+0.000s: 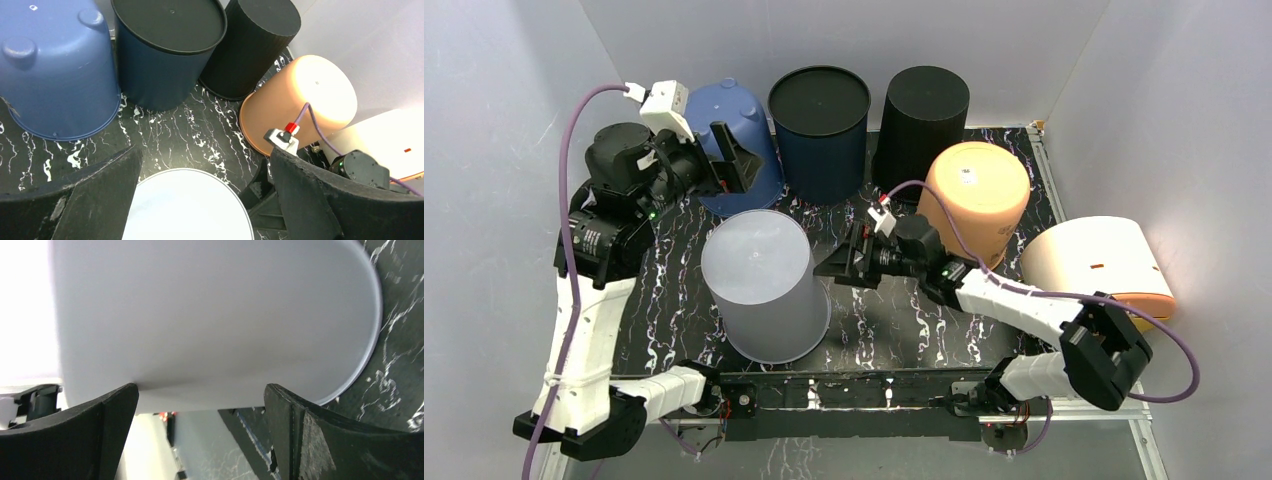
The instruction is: Turn the large container upside down
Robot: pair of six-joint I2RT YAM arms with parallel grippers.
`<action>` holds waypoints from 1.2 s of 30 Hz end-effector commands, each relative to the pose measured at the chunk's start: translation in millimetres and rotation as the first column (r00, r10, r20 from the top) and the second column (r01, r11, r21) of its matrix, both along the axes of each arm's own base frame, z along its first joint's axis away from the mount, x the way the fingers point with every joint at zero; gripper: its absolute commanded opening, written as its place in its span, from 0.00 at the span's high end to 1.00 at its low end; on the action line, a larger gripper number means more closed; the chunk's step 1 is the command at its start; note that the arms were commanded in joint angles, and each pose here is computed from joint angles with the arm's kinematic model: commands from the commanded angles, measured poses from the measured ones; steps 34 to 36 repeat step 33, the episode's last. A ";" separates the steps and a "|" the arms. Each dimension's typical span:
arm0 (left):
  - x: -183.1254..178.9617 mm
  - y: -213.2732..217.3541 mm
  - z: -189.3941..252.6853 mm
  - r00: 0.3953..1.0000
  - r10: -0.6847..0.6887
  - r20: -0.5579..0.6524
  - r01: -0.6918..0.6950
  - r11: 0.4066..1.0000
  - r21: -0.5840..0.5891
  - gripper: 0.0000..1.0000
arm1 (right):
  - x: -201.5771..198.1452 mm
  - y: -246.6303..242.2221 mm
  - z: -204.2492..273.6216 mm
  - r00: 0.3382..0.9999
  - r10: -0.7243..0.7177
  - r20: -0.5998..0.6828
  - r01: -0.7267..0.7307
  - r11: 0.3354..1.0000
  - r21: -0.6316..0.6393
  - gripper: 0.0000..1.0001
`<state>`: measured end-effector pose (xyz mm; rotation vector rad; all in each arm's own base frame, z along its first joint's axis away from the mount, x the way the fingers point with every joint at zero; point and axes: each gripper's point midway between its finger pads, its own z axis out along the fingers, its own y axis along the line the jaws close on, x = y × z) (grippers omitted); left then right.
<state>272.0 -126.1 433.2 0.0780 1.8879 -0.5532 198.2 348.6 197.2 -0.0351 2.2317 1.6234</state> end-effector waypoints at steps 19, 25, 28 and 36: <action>73.8 -7.7 -34.7 0.977 0.146 -0.154 -0.148 0.989 0.000 0.02 | 75.7 -230.7 222.9 0.484 -0.495 0.721 0.871 0.354 -0.341 0.02; 74.6 1.8 -40.6 0.962 0.214 -0.167 -0.218 0.976 -0.005 0.02 | 58.5 -235.4 251.9 0.412 -0.527 0.743 0.876 0.454 -0.164 0.02; 70.3 2.4 -37.9 0.973 0.201 -0.116 -0.205 0.979 -0.023 0.02 | 55.9 -236.1 255.6 0.397 -0.538 0.744 0.875 0.466 -0.131 0.02; 67.4 -2.2 -44.8 0.981 0.160 -0.106 -0.162 0.987 -0.013 0.02 | 62.3 -226.4 242.7 0.435 -0.513 0.740 0.862 0.474 -0.178 0.02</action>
